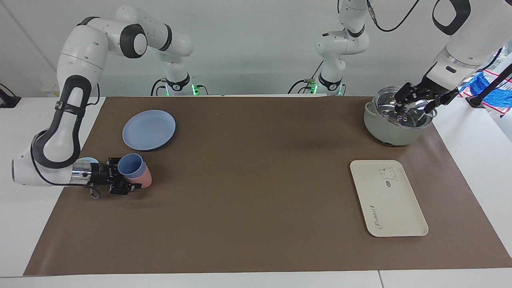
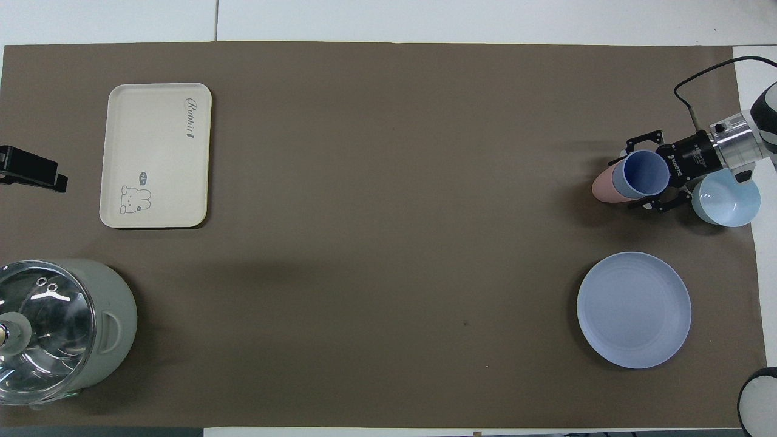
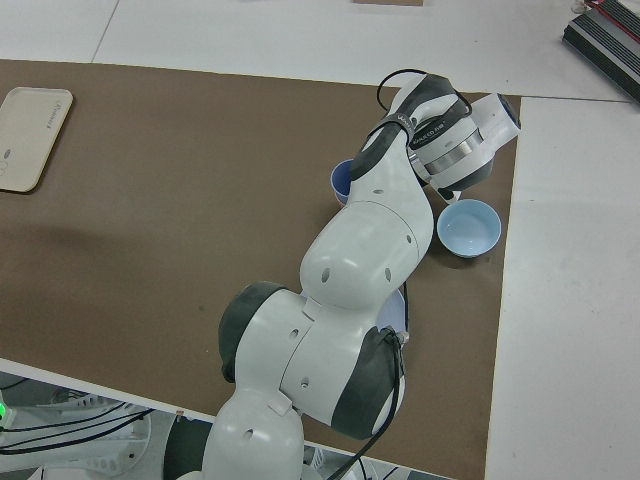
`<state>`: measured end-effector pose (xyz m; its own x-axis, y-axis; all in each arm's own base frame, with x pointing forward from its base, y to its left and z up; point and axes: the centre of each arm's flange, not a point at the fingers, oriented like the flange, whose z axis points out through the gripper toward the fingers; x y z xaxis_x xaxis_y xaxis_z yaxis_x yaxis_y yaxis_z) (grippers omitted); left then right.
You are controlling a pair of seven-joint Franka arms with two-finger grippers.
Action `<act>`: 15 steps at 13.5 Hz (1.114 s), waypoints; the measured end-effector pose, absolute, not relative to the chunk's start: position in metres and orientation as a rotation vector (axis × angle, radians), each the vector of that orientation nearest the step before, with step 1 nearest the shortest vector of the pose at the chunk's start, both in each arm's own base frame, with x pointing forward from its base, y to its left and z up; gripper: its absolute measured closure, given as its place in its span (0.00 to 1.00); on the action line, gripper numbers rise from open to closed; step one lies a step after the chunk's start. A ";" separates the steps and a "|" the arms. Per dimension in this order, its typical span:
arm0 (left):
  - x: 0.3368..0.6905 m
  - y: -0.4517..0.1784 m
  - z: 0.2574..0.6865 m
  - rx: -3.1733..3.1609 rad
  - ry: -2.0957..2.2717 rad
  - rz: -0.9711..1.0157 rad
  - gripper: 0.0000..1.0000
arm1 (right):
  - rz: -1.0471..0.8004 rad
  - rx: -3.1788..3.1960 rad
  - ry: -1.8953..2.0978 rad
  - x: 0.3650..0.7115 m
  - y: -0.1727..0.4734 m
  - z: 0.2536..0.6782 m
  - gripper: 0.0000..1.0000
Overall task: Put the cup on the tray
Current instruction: 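Lower the right gripper and close it on the nested cups, then lift the cups with the right gripper while the left gripper reaches in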
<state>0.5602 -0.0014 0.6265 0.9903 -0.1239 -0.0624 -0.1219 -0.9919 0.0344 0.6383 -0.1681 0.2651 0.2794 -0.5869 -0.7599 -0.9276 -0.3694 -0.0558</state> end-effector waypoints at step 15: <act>0.560 -0.001 0.627 3.104 -0.192 -0.100 0.00 | 0.958 -1.778 1.307 0.637 -0.141 0.332 0.21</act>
